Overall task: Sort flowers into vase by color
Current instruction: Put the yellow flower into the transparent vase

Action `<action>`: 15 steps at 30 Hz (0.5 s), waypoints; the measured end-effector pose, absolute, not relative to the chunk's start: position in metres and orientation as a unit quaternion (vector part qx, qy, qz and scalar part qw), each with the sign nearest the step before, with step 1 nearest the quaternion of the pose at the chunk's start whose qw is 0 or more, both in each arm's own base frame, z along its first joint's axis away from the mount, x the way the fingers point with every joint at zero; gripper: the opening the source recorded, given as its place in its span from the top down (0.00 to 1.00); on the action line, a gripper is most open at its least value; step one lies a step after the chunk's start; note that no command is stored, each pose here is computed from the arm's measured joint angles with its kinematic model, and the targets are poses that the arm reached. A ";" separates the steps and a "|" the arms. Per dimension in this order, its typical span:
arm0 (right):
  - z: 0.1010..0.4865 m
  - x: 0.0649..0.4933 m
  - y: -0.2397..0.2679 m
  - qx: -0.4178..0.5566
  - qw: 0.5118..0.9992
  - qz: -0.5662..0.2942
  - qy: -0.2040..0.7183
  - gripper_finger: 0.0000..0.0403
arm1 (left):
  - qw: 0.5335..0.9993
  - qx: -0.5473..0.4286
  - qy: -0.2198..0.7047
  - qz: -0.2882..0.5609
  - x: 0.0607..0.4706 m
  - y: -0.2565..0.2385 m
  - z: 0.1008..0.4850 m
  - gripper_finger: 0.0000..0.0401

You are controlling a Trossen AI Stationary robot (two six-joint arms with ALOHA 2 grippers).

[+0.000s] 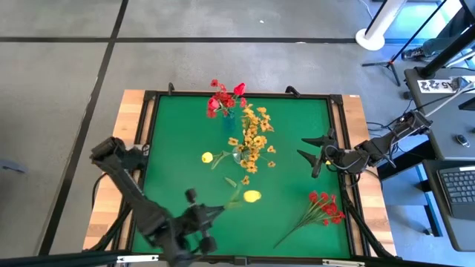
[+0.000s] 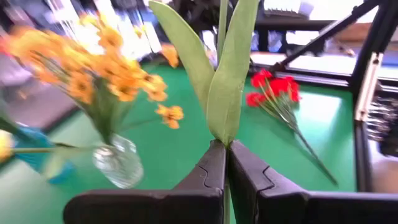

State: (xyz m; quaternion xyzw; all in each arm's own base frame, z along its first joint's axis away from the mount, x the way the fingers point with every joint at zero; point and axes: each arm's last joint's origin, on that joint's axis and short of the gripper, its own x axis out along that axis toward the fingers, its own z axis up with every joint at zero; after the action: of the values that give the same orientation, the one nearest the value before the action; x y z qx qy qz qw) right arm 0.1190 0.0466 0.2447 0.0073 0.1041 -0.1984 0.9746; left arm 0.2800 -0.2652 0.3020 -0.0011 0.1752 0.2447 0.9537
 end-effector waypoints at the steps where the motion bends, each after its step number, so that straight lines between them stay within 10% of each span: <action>1: 0.245 0.119 0.047 0.008 0.975 -0.198 0.103 0.45 | 0.954 0.008 0.163 0.250 0.275 -0.267 0.302 1.00; 15: 0.245 0.119 0.047 -0.007 0.974 -0.198 0.106 0.45 | 0.984 -0.047 0.165 0.053 0.306 -0.270 0.264 1.00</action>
State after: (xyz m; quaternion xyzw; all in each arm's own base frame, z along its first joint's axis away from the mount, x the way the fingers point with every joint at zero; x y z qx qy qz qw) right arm 0.1190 0.0465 0.2450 -0.0073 0.1057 -0.1981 0.9744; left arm 0.3061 -0.2696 0.2636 -0.0471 0.1646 0.0535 0.9838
